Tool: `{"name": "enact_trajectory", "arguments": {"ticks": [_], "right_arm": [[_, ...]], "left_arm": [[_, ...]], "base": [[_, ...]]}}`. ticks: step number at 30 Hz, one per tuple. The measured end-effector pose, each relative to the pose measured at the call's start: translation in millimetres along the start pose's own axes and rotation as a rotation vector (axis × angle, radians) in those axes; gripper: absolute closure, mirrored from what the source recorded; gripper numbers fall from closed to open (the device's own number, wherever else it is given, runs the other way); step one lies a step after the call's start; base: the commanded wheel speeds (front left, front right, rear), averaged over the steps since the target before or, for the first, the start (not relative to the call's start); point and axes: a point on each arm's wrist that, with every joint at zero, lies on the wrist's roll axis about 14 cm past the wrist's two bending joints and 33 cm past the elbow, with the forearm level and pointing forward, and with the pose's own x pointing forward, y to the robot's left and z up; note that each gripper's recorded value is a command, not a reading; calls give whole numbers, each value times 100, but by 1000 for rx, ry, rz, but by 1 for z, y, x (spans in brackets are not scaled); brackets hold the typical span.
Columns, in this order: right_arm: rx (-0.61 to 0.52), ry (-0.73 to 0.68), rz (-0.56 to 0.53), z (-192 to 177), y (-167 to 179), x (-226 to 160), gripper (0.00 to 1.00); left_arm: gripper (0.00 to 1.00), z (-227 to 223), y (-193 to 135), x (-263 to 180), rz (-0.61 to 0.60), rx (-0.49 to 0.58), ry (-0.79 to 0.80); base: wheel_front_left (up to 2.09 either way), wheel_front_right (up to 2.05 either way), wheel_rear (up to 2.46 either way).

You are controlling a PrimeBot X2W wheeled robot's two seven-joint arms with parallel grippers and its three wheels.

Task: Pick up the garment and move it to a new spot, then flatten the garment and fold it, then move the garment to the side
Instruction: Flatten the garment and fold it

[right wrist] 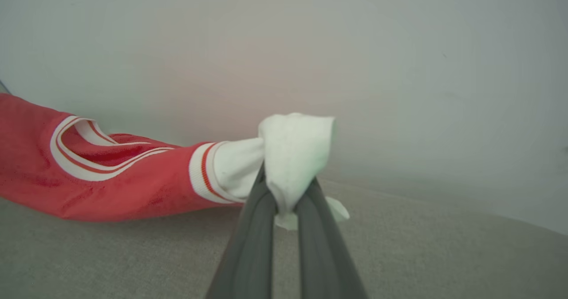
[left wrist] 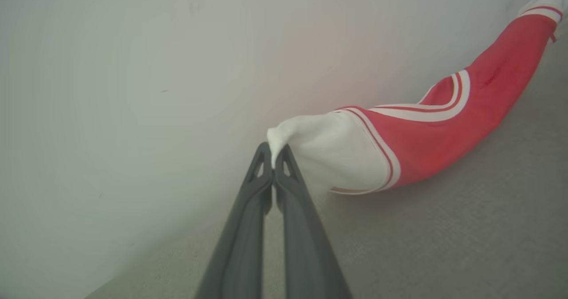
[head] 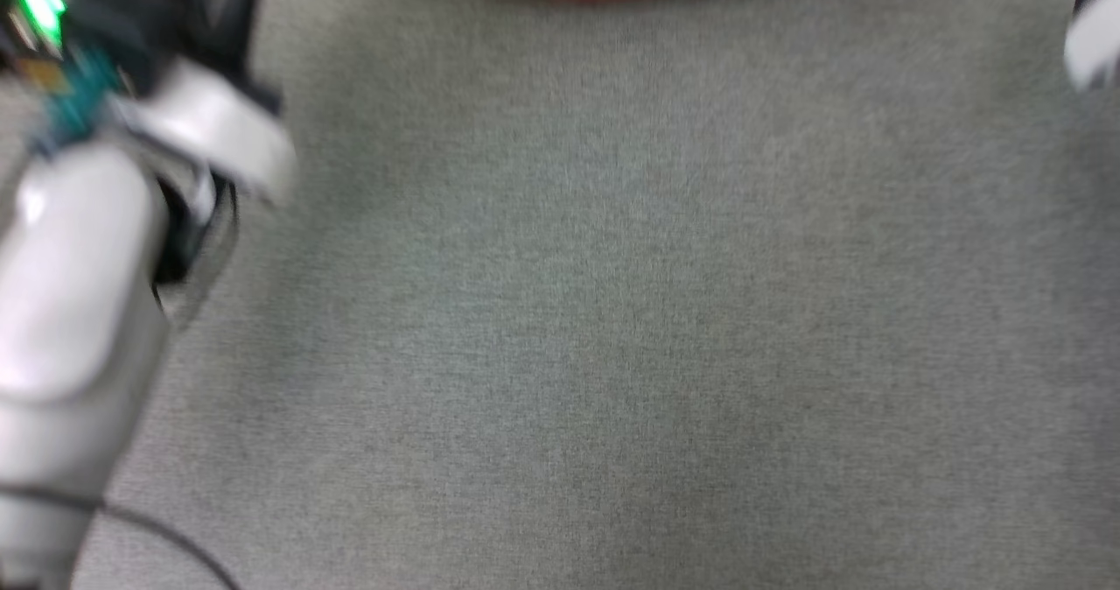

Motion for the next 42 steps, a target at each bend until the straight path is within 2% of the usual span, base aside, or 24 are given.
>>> {"name": "enact_trajectory", "arguments": {"ticks": [2,5,10,15,23,31,36,37,38,42], "right_arm": [[-11,43,11,-12,0,-24,100],[74,68,15,-20,6,-56,100],[149,166,10,-47,8,-115,100],[75,256,-3,-64,-3,-167,100],[59,411,50,-92,17,-240,100],[58,513,65,-104,23,-297,100],[69,550,54,-112,21,-313,100],[83,569,49,-115,22,-315,97],[100,584,36,-118,20,-317,0],[139,587,33,-118,25,-314,0]], "left_arm": [[100,-10,-12,-27,-15,-26,45],[100,-17,-26,-62,-24,-79,89],[100,-42,-55,-124,-61,-128,214],[100,-57,-78,-172,-94,-179,311],[100,-65,-102,-239,-92,-276,417],[100,-57,-125,-281,-130,-313,484],[100,-49,-135,-287,-141,-335,484],[100,-47,-137,-286,-144,-344,478],[100,-45,-140,-285,-150,-353,476],[100,-34,-148,-282,-161,-371,447]], "base": [[0,0,0],[0,0,0],[0,0,0],[0,0,0],[0,0,0],[0,0,0],[0,0,0],[0,0,0],[0,0,0],[0,0,0]]}}
